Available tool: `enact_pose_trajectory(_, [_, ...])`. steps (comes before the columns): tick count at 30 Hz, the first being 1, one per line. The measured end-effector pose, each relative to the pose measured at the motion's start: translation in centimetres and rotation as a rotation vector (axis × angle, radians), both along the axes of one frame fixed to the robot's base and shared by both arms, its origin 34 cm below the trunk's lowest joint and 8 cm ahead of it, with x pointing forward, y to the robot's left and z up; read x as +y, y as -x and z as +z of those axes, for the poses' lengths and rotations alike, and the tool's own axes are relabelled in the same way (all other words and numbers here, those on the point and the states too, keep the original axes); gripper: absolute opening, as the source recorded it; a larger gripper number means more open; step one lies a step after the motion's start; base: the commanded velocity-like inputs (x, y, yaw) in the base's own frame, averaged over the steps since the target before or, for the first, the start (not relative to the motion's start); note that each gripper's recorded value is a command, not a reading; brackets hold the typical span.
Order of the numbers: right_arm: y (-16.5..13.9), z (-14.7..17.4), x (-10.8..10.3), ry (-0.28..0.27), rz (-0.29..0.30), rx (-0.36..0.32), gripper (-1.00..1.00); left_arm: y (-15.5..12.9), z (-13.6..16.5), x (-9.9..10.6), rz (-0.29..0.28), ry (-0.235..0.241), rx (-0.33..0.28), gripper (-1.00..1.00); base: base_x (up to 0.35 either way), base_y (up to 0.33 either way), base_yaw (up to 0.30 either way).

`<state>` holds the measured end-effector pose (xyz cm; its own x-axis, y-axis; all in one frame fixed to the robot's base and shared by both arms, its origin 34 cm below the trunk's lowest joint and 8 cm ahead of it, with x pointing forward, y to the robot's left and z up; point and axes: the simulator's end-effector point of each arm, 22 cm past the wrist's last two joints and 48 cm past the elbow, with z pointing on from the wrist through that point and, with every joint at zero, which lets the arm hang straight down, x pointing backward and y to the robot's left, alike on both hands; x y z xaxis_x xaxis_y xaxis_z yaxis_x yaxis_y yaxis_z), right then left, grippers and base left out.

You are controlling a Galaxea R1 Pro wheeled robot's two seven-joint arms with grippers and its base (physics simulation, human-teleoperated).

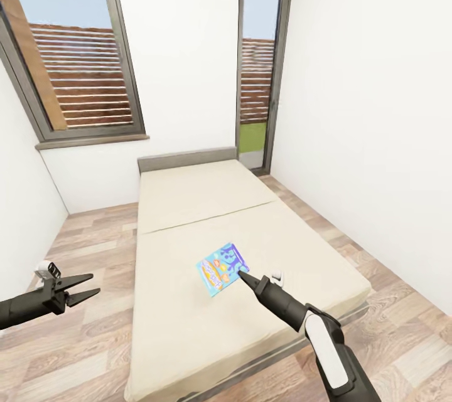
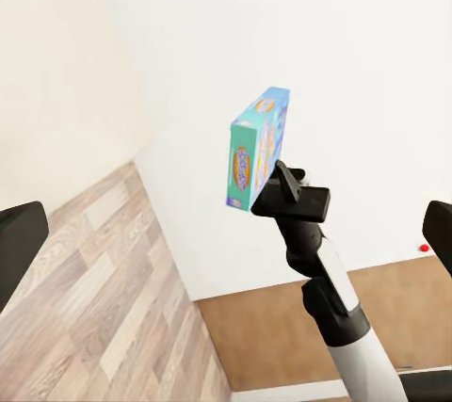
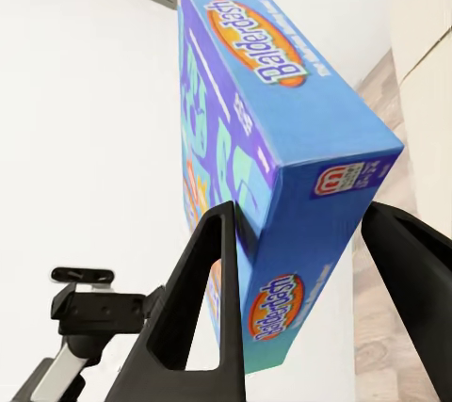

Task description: Put all the toys in the child's room - the three board games (two on the bed and one on the table), the two jigsaw puzzles on the table, and the tennis ball on the table - inside the toy box on the table in the child's room.

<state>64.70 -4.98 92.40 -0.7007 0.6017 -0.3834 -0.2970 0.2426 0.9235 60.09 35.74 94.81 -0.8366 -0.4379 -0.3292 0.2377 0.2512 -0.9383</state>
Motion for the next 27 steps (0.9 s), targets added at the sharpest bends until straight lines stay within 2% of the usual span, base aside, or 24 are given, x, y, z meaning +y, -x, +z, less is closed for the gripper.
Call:
enact_pose_trajectory(2, [-0.1, -0.1, -0.2, 0.018, -0.005, 0.010, -1.00, 0.0, 0.3, 0.0, -0.001, 0.000, 0.000, 1.00, 0.000, 0.000, 0.000])
enact_pose_trajectory(4, [-0.4, -0.8, -1.1, 0.060, -0.021, 0.031, -1.00, 0.0, 0.6, 0.0, 0.000, 0.000, -0.001, 1.00, 0.000, 0.000, 0.000])
enact_pose_trajectory(7, [-0.5, -1.1, -2.2, 0.082, -0.034, 0.046, -1.00, 0.0, 1.0, -0.1, -0.001, 0.000, 0.000, 1.00, 0.000, 0.000, 0.000])
enact_pose_trajectory(27, [-0.4, 1.6, -2.5, 0.088, -0.039, 0.044, -1.00, 0.2, 3.7, -0.1, -0.001, -0.004, 0.004, 1.00, 0.000, 0.000, -0.017])
